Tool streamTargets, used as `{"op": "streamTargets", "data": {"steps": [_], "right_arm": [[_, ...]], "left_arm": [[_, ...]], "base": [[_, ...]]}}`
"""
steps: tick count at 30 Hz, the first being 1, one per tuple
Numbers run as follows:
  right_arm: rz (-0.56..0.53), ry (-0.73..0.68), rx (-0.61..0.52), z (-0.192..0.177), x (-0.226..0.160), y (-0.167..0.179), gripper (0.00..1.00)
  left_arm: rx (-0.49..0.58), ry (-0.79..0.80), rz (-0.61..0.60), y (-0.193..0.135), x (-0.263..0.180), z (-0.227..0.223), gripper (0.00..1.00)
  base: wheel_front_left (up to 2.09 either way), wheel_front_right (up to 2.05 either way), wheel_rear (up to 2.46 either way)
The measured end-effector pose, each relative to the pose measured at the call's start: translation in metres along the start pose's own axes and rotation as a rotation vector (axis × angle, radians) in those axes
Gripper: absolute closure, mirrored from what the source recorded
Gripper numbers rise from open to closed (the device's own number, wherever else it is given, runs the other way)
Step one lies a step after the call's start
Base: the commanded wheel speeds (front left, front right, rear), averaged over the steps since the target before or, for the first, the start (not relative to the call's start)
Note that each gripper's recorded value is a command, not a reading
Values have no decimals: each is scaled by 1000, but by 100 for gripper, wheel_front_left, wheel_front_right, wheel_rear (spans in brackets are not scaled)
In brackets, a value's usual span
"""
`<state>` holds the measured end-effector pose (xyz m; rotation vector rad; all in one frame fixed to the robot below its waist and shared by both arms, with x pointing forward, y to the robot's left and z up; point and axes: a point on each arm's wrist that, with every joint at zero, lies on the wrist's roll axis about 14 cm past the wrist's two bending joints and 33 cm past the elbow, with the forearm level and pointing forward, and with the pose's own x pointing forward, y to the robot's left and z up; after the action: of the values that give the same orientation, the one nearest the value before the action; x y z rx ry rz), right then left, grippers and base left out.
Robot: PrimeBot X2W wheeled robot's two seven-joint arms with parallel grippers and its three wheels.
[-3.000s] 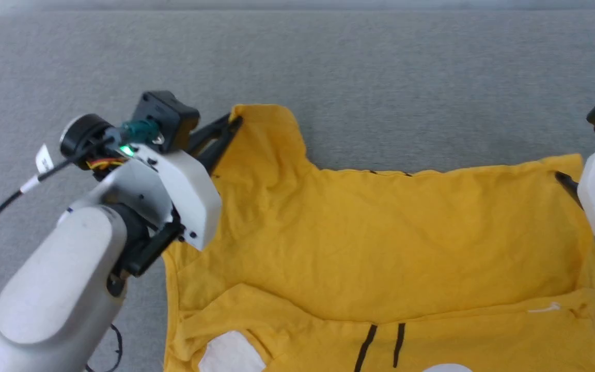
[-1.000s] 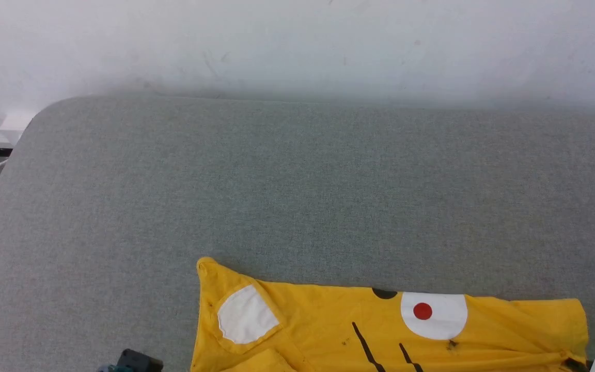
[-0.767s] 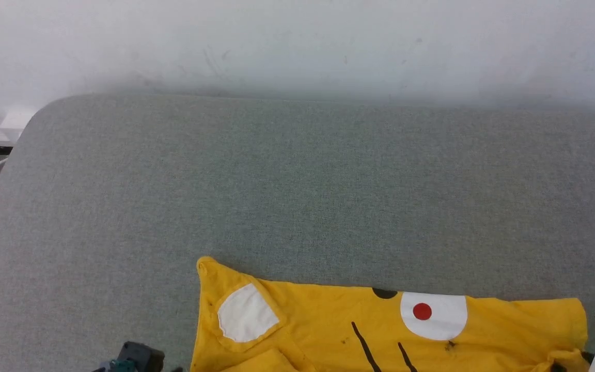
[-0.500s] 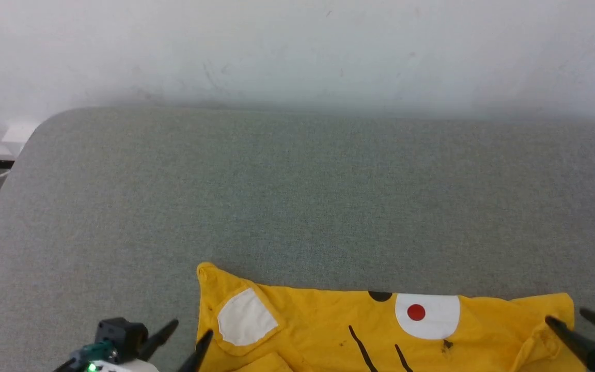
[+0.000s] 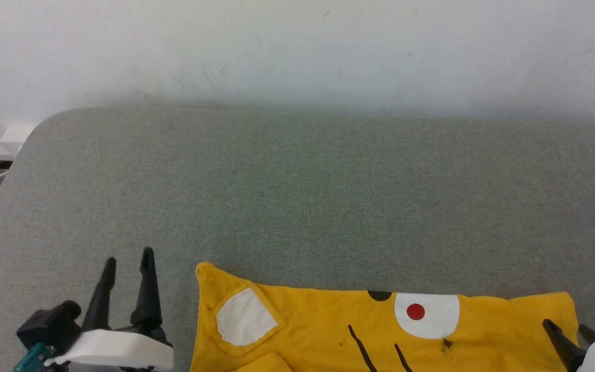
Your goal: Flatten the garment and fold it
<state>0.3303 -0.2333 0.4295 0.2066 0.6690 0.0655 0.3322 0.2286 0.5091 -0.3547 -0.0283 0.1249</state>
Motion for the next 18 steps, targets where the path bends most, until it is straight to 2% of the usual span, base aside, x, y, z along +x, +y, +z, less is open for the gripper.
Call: {"op": "streamTargets", "data": {"steps": [2, 6, 9, 18], "right_arm": [[-37, 14, 37, -11, 3, -4, 0], [-125, 47, 61, -31, 8, -20, 0], [-169, 92, 59, -47, 11, -27, 0], [-173, 162, 89, -68, 28, -26, 0]], "left_arm": [[2, -71, 50, 7, 4, 15, 0], [155, -140, 72, 12, 2, 29, 0], [193, -145, 64, 8, -1, 26, 0], [244, -125, 45, 9, 0, 17, 0]], "base": [[0, 0, 0], [0, 0, 0], [0, 0, 0], [0, 0, 0]]}}
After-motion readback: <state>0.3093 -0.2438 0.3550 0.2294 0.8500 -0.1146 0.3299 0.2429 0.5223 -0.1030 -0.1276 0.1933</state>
